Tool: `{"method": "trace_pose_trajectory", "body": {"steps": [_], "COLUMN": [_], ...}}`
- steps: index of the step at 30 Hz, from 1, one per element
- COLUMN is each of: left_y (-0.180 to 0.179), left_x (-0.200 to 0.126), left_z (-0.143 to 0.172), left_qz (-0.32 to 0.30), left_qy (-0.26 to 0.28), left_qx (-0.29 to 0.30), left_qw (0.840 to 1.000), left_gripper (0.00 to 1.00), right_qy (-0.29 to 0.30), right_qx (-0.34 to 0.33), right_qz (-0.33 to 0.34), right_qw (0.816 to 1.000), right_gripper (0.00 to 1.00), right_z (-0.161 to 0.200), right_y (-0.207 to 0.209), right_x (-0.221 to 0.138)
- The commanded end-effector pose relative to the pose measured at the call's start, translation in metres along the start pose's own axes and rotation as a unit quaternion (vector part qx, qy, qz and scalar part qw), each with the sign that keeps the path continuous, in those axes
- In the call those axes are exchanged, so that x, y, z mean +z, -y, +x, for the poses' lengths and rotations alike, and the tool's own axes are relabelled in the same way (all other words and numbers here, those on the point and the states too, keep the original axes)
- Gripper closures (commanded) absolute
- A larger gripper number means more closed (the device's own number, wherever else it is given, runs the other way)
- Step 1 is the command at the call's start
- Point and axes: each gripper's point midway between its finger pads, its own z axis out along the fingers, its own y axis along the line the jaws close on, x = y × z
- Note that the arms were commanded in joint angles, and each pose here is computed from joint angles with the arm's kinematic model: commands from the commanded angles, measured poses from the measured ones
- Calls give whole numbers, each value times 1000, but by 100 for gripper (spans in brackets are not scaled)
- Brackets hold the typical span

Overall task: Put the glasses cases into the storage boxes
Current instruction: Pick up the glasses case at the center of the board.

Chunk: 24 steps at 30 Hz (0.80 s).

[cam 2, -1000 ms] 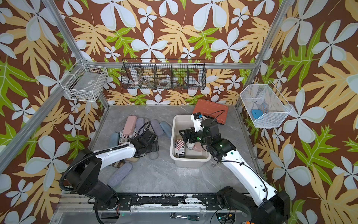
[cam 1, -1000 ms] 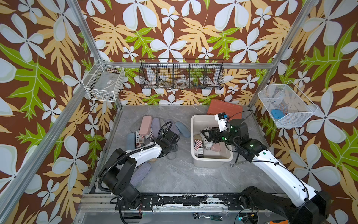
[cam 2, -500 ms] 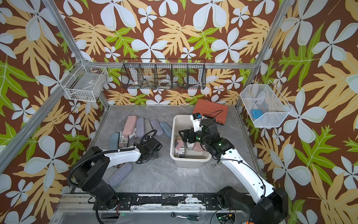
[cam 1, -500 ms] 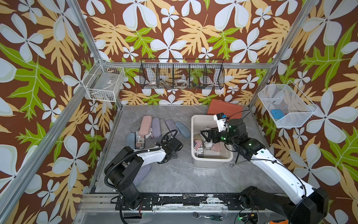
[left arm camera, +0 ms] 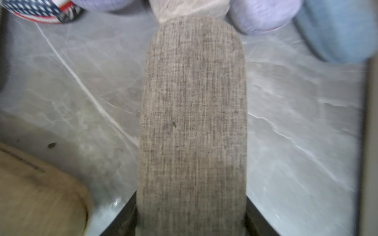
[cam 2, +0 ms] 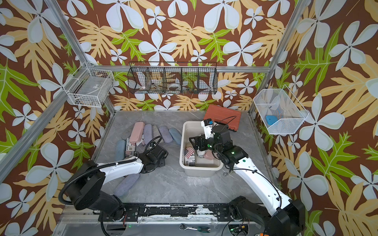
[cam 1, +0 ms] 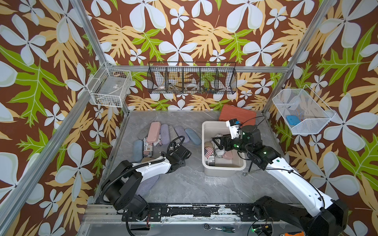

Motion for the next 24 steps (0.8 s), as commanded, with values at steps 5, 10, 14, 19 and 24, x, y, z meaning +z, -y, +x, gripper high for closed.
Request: {"method": "trace_pose_trajectory", "body": {"steps": [5, 10, 14, 19, 24], "left_y": [25, 63, 77, 91, 94], "left_x": [-56, -139, -186, -203, -205], "left_z": [-29, -72, -96, -107, -107], "left_qz": [115, 273, 342, 362, 366], "left_qy": [67, 177, 242, 253, 251], "left_qx": [9, 15, 23, 47, 56], "left_qw": [991, 945, 908, 896, 894], "left_gripper": [55, 56, 56, 56, 55], "right_qy": [22, 31, 37, 49, 33], "right_qx": [22, 47, 60, 66, 65], "right_qz": [-42, -113, -159, -173, -201], "right_qw": [999, 992, 985, 981, 977], "right_gripper": [17, 17, 15, 15, 18], "right_z": [-17, -28, -39, -55, -56], "right_y": [-18, -59, -95, -118, -139], "right_x": [0, 9, 20, 37, 54]}}
